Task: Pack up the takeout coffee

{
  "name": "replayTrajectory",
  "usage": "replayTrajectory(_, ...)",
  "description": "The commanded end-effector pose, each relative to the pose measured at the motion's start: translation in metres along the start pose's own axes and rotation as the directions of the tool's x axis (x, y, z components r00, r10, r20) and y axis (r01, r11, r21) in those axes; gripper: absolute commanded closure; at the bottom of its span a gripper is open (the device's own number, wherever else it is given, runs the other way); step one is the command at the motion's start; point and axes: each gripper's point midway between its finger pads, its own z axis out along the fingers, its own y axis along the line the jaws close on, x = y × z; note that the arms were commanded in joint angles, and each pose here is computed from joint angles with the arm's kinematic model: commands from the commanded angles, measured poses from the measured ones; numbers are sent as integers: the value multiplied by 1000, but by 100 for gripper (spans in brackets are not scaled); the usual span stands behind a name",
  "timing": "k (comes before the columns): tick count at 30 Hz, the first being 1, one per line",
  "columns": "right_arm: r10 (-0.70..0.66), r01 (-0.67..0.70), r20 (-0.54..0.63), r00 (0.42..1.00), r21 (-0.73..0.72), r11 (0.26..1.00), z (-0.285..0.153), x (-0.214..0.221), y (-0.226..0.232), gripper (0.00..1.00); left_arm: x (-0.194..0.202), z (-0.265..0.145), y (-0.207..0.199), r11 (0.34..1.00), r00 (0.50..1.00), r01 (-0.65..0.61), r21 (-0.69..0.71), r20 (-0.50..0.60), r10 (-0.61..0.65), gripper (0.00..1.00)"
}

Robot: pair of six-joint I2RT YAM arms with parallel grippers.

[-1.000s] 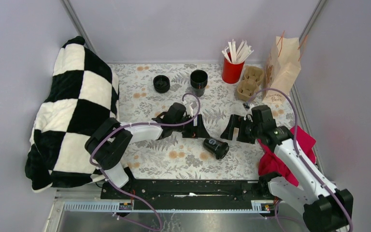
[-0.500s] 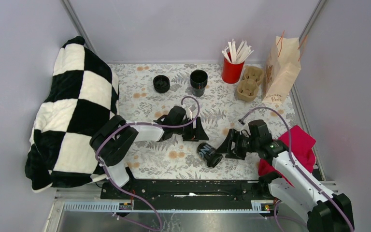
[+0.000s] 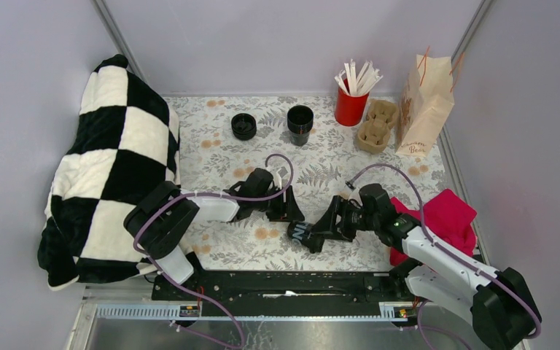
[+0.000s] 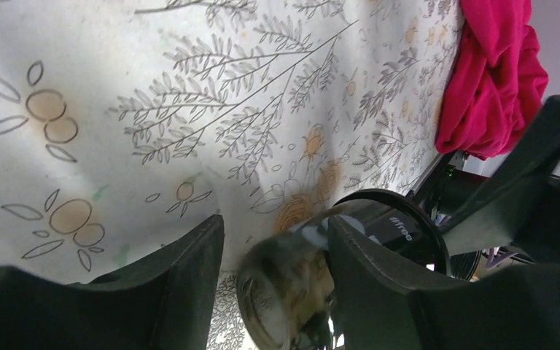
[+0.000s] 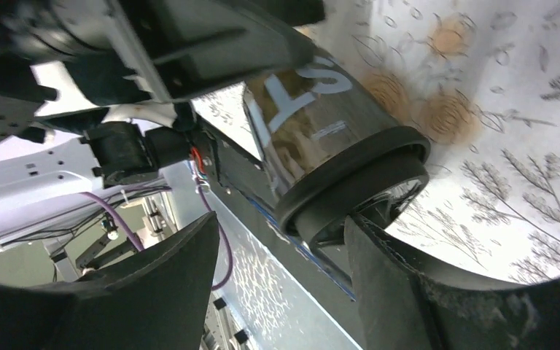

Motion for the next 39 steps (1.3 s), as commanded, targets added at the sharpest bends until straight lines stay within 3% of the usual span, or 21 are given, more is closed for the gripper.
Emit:
replayTrajectory(1, -49, 61, 95, 994, -131, 990, -1, -29, 53, 30, -4, -2, -9, 999, 999, -14, 52, 41, 12, 43)
replayTrajectory(9, -88, 103, 107, 990, -144, 984, 11, -37, 77, 31, -7, 0, -1, 999, 996, 3, 34, 88, -6, 47)
replayTrajectory(14, -161, 165, 139, 977, -12, 986, 13, -48, 58, 26, -24, -11, 13, 997, 988, 11, -72, 158, 0, 22)
replayTrajectory(17, -261, 248, 114, 959, 113, 962, 3, -46, 38, 13, -30, -36, 30, 980, 977, 17, -201, 210, 26, 12)
replayTrajectory(18, -279, 266, 99, 955, 131, 955, 1, -43, 32, 5, -31, -50, 30, 973, 971, 10, -229, 233, 45, 9)
replayTrajectory(20, -307, 300, 43, 951, 120, 946, 1, -30, 23, 1, -24, -67, 32, 964, 972, -8, -267, 225, 71, 7)
replayTrajectory(23, -304, 305, -28, 952, 49, 951, 7, -13, 20, 2, -2, -81, 26, 974, 983, -14, -228, 173, 55, 10)
replayTrajectory(28, -277, 275, -18, 961, -77, 958, 20, -9, 36, 12, 28, -75, 8, 997, 993, 61, -40, 108, -56, 23)
replayTrajectory(33, -282, 281, -16, 959, -70, 957, 32, -13, 38, 20, 29, -65, 2, 996, 991, 88, 28, 95, -91, 39)
replayTrajectory(39, -301, 301, -3, 953, -67, 951, 34, -19, 52, 32, 29, -47, 8, 990, 988, 127, 67, 82, -133, 48)
